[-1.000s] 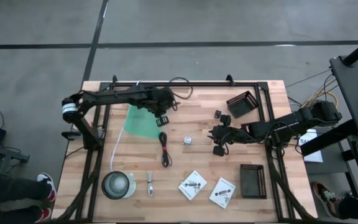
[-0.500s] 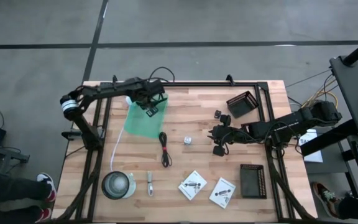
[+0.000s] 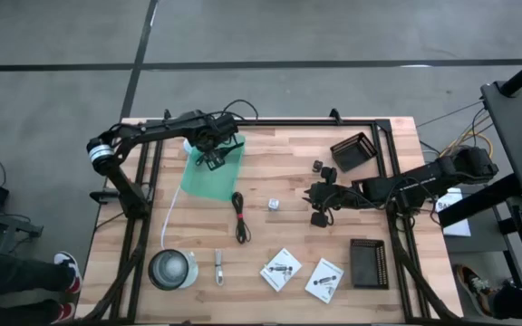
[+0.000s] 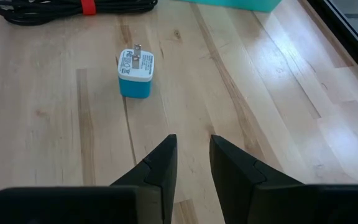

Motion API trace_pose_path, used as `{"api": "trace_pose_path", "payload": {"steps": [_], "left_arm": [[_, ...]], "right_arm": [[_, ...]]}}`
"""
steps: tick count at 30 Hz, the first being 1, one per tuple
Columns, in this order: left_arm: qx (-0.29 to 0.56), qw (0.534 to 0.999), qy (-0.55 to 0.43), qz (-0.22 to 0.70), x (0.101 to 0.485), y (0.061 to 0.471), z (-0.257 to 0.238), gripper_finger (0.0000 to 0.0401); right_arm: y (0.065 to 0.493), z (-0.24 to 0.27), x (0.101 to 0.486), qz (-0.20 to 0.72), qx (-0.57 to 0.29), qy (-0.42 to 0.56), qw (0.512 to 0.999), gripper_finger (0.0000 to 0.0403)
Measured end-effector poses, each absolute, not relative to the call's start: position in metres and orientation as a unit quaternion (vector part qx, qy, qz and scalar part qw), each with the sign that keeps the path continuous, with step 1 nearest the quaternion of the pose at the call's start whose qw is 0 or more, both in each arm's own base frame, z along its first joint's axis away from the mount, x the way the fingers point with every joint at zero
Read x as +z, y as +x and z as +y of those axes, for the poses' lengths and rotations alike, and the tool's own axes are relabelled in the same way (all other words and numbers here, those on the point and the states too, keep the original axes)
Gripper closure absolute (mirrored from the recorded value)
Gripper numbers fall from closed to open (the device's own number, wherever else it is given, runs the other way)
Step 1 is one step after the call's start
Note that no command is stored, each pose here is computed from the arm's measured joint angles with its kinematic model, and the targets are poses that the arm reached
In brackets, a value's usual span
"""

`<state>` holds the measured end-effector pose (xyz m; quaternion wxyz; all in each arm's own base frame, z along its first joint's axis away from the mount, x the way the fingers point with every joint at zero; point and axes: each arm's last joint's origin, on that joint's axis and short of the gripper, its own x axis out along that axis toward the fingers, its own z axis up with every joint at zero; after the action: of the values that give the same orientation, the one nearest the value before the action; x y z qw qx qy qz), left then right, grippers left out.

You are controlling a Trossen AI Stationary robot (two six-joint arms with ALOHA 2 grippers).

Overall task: Pick and place items into bin
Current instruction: Put the large black charger cable into the green bin

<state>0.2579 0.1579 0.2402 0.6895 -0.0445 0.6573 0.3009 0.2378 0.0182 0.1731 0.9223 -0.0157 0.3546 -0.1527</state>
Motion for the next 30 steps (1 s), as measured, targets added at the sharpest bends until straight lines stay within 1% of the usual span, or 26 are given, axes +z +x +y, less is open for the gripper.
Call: {"api": "trace_pose_path", "payload": {"steps": [6,9,16,21,24,28,30], "left_arm": [[0.191,0.734,0.058,0.649,0.245,0.279,0.135,0.019],[0.13,0.746,0.119,0.643,0.246,0.29,0.116,0.0197],[0.007,0.75,0.239,0.617,0.246,0.31,0.06,0.0219],[-0.076,0.736,0.314,0.595,0.242,0.315,0.016,0.0229],[-0.123,0.729,0.337,0.584,0.237,0.314,-0.006,0.023],[-0.199,0.743,0.337,0.543,0.23,0.315,-0.03,0.023],[-0.211,0.745,0.352,0.526,0.225,0.316,-0.038,0.023]], "right_arm": [[0.238,0.018,0.173,0.355,-0.153,-0.016,0.922,0.0321],[0.238,0.018,0.173,0.354,-0.153,-0.016,0.922,0.0321],[0.238,0.018,0.173,0.355,-0.153,-0.016,0.922,0.0321],[0.238,0.018,0.173,0.355,-0.153,-0.016,0.922,0.0321],[0.238,0.018,0.173,0.354,-0.153,-0.015,0.922,0.0321],[0.238,0.018,0.173,0.354,-0.154,-0.012,0.922,0.0321],[0.238,0.018,0.173,0.354,-0.154,-0.012,0.922,0.0321]]}}
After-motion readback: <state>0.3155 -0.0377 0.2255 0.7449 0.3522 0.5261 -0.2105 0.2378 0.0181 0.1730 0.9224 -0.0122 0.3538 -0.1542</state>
